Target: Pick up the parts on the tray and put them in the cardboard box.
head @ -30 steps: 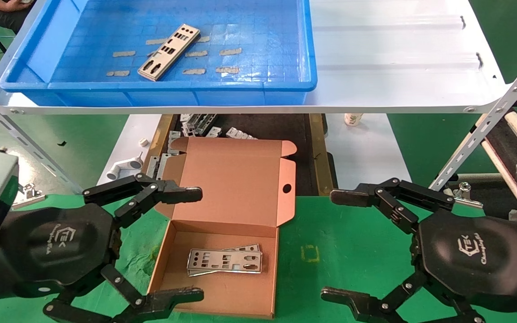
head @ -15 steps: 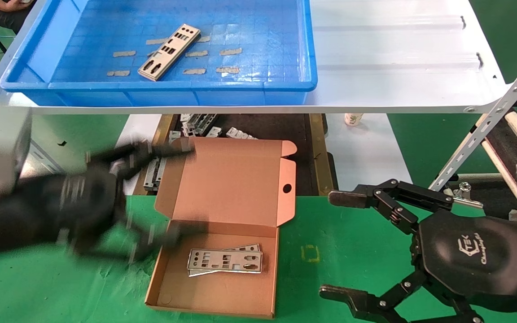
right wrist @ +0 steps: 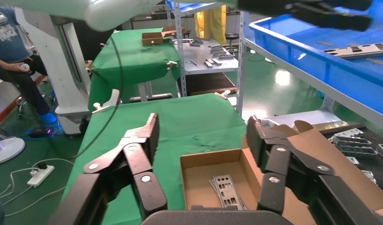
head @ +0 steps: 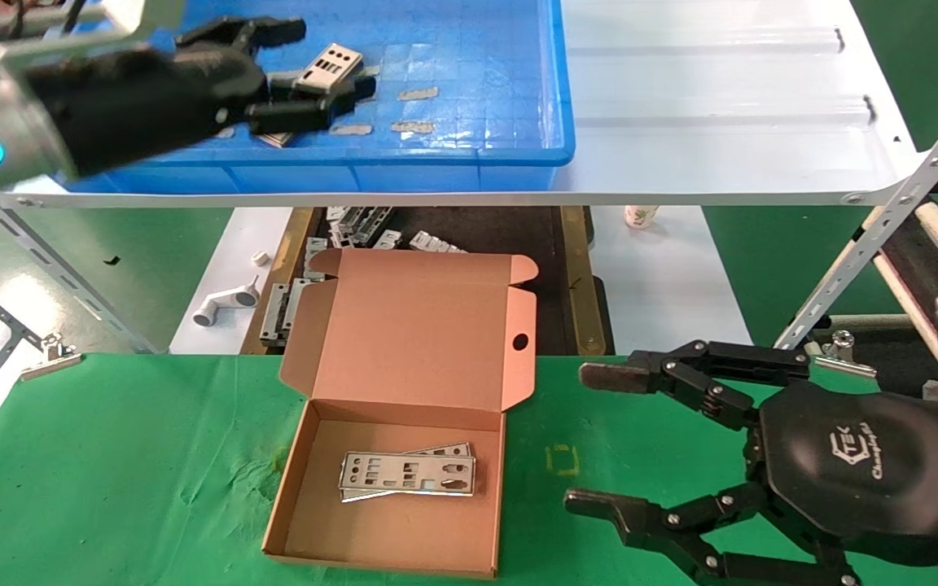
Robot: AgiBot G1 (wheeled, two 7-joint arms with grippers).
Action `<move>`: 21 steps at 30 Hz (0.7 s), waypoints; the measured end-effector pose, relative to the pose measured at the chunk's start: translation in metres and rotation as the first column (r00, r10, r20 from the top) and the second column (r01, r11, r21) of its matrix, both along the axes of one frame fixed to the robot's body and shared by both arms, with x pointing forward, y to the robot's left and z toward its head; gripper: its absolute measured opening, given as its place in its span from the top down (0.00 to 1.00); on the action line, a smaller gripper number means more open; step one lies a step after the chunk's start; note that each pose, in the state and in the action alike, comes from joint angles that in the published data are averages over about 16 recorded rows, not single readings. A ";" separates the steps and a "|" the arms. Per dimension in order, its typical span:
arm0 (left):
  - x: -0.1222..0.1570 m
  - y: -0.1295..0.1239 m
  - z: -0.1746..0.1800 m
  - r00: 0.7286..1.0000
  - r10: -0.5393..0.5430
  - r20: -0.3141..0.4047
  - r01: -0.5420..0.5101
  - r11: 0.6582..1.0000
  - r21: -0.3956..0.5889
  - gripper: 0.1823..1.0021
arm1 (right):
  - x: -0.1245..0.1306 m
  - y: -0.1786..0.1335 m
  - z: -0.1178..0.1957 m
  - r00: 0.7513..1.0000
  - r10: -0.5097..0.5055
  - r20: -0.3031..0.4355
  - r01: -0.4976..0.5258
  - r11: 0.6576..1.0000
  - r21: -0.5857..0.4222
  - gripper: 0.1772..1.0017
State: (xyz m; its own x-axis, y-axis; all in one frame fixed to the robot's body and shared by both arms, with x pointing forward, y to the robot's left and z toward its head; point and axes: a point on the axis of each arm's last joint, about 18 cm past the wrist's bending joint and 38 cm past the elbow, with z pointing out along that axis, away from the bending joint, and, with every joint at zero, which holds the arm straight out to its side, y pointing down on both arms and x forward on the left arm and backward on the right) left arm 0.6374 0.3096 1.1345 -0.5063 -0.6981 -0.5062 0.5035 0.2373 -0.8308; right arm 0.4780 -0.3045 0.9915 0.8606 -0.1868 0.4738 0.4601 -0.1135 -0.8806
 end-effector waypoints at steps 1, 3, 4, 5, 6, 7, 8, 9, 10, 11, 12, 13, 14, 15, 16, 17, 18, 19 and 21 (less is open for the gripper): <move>0.006 0.001 0.006 1.000 0.022 -0.002 -0.022 1.000 0.002 0.00 | 0.000 0.000 0.000 1.000 0.000 0.000 0.000 1.000 0.000 0.30; 0.015 0.003 0.016 0.998 0.061 -0.008 -0.061 0.998 0.010 0.00 | 0.000 0.000 0.000 1.000 0.000 0.000 0.000 1.000 0.000 0.34; 0.019 0.004 0.021 0.997 0.077 -0.012 -0.077 0.997 0.016 0.00 | 0.000 0.000 0.000 1.000 0.000 0.000 0.000 1.000 0.000 0.37; 0.023 0.005 0.024 0.996 0.092 -0.017 -0.092 0.996 0.022 0.00 | 0.000 0.000 0.000 1.000 0.000 0.000 0.000 1.000 0.000 0.40; 0.026 0.006 0.028 0.994 0.105 -0.023 -0.104 0.994 0.029 0.00 | 0.000 0.000 0.000 1.000 0.000 0.000 0.000 1.000 0.000 0.43; 0.029 0.007 0.030 0.993 0.117 -0.029 -0.116 0.993 0.038 0.00 | 0.000 0.000 0.000 1.000 0.000 0.000 0.000 1.000 0.000 0.47; 0.031 0.007 0.033 0.991 0.128 -0.035 -0.126 0.991 0.046 0.00 | 0.000 0.000 0.000 1.000 0.000 0.000 0.000 1.000 0.000 0.49; 0.033 0.008 0.035 0.990 0.137 -0.043 -0.135 0.989 0.054 0.00 | 0.000 0.000 0.000 1.000 0.000 0.000 0.000 1.000 0.000 0.51; 0.036 0.008 0.036 0.988 0.145 -0.052 -0.142 0.988 0.061 0.00 | 0.000 0.000 0.000 1.000 0.000 0.000 0.000 1.000 0.000 0.54; 0.038 0.009 0.037 0.986 0.152 -0.062 -0.147 0.987 0.067 0.00 | 0.000 0.000 0.000 1.000 0.000 0.000 0.000 1.000 0.000 0.57; 0.039 0.009 0.038 0.985 0.158 -0.072 -0.153 0.986 0.072 0.00 | 0.000 0.000 0.000 1.000 0.000 0.000 0.000 1.000 0.000 0.60; 0.041 0.009 0.039 0.983 0.165 -0.082 -0.158 0.984 0.077 0.00 | 0.000 0.000 0.000 1.000 0.000 0.000 0.000 1.000 0.000 0.64; 0.043 0.010 0.039 0.981 0.171 -0.090 -0.164 0.983 0.083 0.00 | 0.000 0.000 0.000 1.000 0.000 0.000 0.000 1.000 0.000 0.67; 0.044 0.010 0.039 0.979 0.177 -0.097 -0.168 0.982 0.088 0.00 | 0.000 0.000 0.000 1.000 0.000 0.000 0.000 1.000 0.000 0.69; 0.045 0.010 0.040 0.978 0.182 -0.105 -0.172 0.981 0.093 0.00 | 0.000 0.000 0.000 1.000 0.000 0.000 0.000 1.000 0.000 0.71; 0.047 0.010 0.040 0.976 0.187 -0.111 -0.176 0.979 0.098 0.00 | 0.000 0.000 0.000 1.000 0.000 0.000 0.000 1.000 0.000 0.74; 0.048 0.010 0.040 0.974 0.192 -0.117 -0.180 0.978 0.102 0.00 | 0.000 0.000 0.000 1.000 0.000 0.000 0.000 1.000 0.000 0.76; 0.049 0.010 0.039 0.973 0.197 -0.124 -0.184 0.977 0.105 0.00 | 0.000 0.000 0.000 1.000 0.000 0.000 0.000 1.000 0.000 0.79; 0.051 0.010 0.039 0.969 0.205 -0.137 -0.192 0.976 0.107 0.00 | 0.000 0.000 0.000 1.000 0.000 0.000 0.000 1.000 0.000 0.82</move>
